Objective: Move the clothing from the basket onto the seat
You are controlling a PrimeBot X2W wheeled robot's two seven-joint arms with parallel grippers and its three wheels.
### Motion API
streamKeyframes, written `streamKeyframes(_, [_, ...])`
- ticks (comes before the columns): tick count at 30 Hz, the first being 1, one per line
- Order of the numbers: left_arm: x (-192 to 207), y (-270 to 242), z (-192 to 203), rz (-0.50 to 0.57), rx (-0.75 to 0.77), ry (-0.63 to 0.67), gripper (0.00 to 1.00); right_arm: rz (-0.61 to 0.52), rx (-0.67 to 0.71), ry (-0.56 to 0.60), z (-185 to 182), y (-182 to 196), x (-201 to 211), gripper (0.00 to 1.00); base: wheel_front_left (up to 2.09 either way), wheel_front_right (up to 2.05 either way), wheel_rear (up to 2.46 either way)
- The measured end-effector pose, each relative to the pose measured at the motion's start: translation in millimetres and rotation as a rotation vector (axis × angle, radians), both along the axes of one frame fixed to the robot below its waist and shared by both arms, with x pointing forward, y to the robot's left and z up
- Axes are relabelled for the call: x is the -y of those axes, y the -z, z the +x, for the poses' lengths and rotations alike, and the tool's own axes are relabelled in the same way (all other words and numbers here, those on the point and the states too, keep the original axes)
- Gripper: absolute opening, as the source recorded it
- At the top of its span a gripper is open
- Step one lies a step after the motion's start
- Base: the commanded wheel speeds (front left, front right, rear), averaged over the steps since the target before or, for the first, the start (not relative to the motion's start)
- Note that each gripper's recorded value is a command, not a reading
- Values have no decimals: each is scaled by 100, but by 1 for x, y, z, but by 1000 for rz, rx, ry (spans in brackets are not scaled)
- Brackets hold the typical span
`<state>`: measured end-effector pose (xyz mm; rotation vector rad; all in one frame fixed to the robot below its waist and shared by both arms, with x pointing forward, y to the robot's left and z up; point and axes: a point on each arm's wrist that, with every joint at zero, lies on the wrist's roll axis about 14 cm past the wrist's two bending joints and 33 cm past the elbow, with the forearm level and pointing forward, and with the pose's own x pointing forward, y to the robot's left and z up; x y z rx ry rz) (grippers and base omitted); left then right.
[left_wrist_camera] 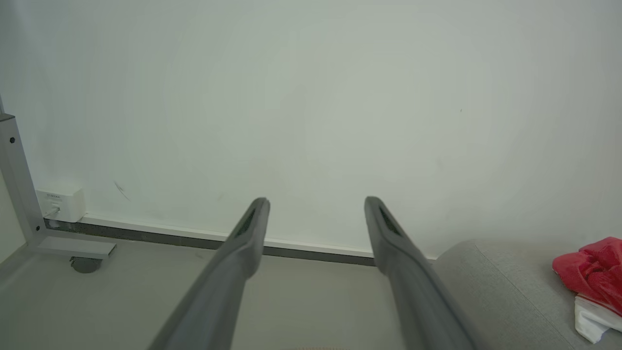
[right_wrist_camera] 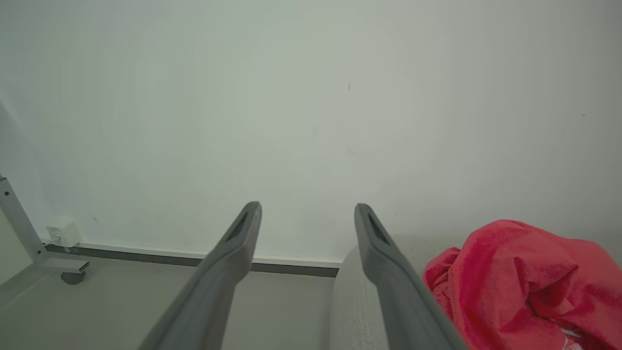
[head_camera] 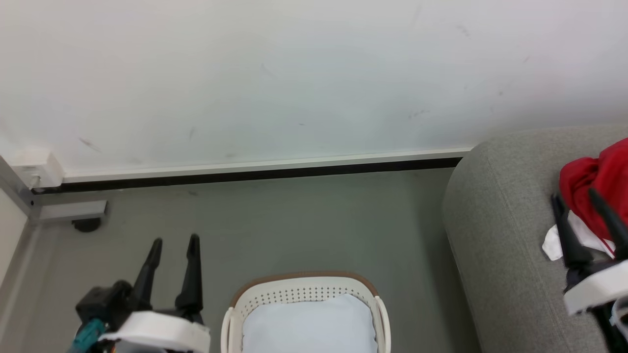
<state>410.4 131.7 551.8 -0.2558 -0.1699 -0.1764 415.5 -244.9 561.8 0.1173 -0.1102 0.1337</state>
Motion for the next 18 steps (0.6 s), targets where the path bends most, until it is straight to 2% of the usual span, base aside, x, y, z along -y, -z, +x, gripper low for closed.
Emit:
streamKeyframes(5, [-6, 19, -10, 2, -43, -16, 100, 84, 7, 34, -22, 17, -13, 100, 0, 0, 0])
streamKeyframes(12, [-11, 34, -18, 28, -72, -31, 100, 134, 47, 70, -42, 20, -32, 100, 0, 0, 0])
streamKeyframes(18, [-12, 43, -20, 55, -90, -33, 100, 158, -7, 82, -51, 43, -46, 100, 0, 0, 0])
